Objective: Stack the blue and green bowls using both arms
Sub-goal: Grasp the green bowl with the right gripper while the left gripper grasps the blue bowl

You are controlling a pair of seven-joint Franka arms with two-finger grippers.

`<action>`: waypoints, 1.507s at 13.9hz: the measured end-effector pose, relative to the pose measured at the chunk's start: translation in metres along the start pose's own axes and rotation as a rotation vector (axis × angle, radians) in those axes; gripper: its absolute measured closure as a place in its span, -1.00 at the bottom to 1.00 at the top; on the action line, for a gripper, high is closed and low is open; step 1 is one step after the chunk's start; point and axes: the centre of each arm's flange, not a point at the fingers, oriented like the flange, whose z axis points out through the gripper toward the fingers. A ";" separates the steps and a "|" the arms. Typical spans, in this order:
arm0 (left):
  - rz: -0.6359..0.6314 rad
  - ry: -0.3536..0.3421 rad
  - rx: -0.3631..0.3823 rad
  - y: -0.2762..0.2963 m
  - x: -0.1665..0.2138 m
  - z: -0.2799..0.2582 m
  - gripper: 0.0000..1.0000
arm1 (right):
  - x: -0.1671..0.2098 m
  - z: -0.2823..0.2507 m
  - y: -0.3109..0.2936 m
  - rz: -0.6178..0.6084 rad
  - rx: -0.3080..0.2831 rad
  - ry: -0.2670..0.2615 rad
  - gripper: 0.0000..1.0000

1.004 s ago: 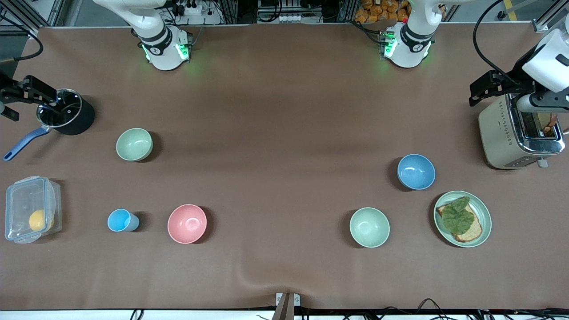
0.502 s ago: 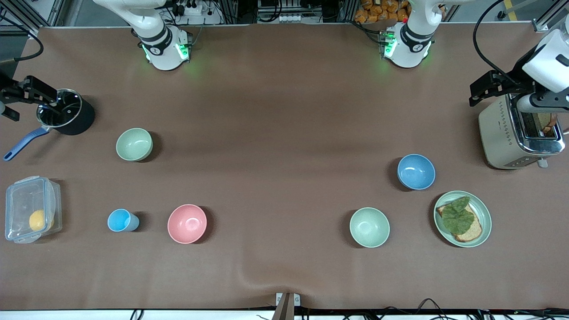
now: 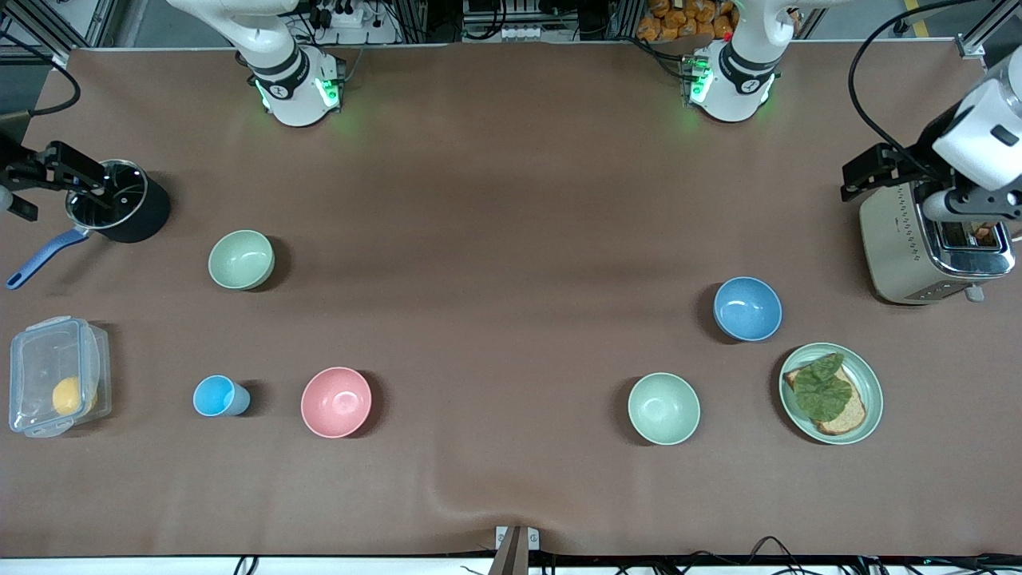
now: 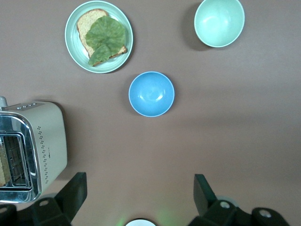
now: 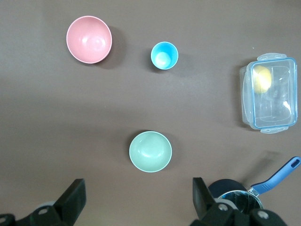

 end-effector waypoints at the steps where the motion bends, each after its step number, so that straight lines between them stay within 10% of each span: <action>1: -0.010 -0.012 -0.001 -0.005 0.005 0.007 -1.00 | 0.001 0.005 0.004 0.007 0.002 -0.006 -1.00; 13: -0.149 -0.212 -0.033 -0.090 0.102 0.202 -1.00 | 0.018 0.099 0.047 0.069 0.049 -0.174 -1.00; 21: -0.130 -0.168 -0.021 -0.037 0.104 0.276 -1.00 | -0.031 0.218 0.068 0.062 0.084 -0.140 -1.00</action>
